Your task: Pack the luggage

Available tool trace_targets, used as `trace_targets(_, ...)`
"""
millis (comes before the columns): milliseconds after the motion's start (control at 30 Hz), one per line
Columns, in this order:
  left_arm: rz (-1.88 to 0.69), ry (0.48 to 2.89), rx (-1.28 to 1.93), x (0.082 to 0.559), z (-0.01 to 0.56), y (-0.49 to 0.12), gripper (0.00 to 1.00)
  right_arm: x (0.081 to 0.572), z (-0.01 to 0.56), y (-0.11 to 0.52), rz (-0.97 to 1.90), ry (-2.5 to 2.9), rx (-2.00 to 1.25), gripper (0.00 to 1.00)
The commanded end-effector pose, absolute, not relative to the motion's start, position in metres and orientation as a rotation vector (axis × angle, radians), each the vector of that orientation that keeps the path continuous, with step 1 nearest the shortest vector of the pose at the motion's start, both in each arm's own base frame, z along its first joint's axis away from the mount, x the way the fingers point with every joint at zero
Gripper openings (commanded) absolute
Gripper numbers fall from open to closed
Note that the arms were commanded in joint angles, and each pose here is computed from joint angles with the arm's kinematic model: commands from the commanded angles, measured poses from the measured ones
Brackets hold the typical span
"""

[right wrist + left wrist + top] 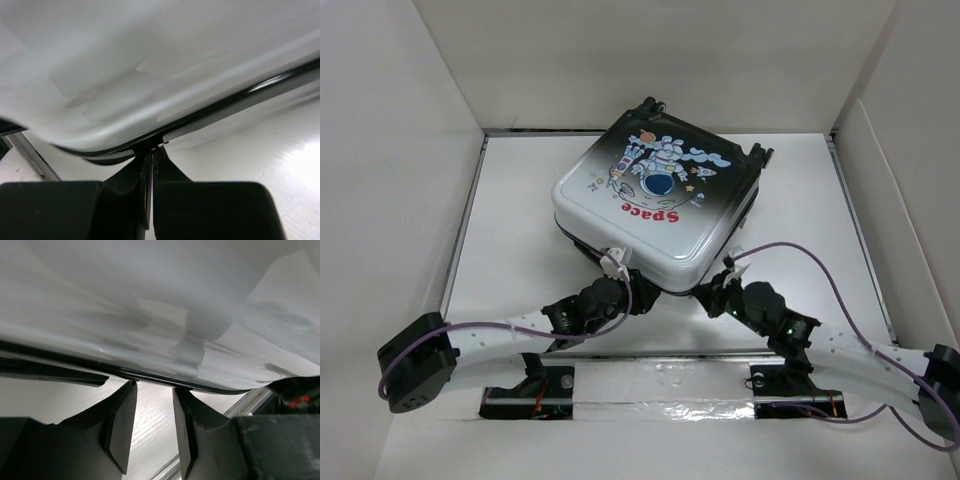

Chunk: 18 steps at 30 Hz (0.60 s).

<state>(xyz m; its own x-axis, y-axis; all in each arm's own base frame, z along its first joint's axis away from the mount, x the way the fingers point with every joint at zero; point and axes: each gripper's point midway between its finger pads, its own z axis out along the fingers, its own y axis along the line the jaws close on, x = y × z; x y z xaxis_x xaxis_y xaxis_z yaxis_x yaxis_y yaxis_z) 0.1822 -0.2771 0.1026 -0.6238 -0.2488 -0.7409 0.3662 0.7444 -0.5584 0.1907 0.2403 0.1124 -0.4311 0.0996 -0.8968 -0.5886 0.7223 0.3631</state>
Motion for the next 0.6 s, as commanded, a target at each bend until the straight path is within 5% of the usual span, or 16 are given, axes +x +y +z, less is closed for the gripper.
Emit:
trace_targets(0,-0.937,1.837,-0.040,0.227,0.170,-0.295,0.32,0.168,0.112,0.245,0.853,1.920,-0.353,0.00)
trace_targets(367,-1.004,1.836,-0.063,0.248,0.175,-0.321,0.32,0.100,0.121,0.287,0.951,2.084,-0.459,0.00)
trace_targets(567,-1.042,1.896,-0.027,0.229,0.162,-0.353,0.32,0.134,0.156,0.329,0.923,1.970,-0.237,0.00)
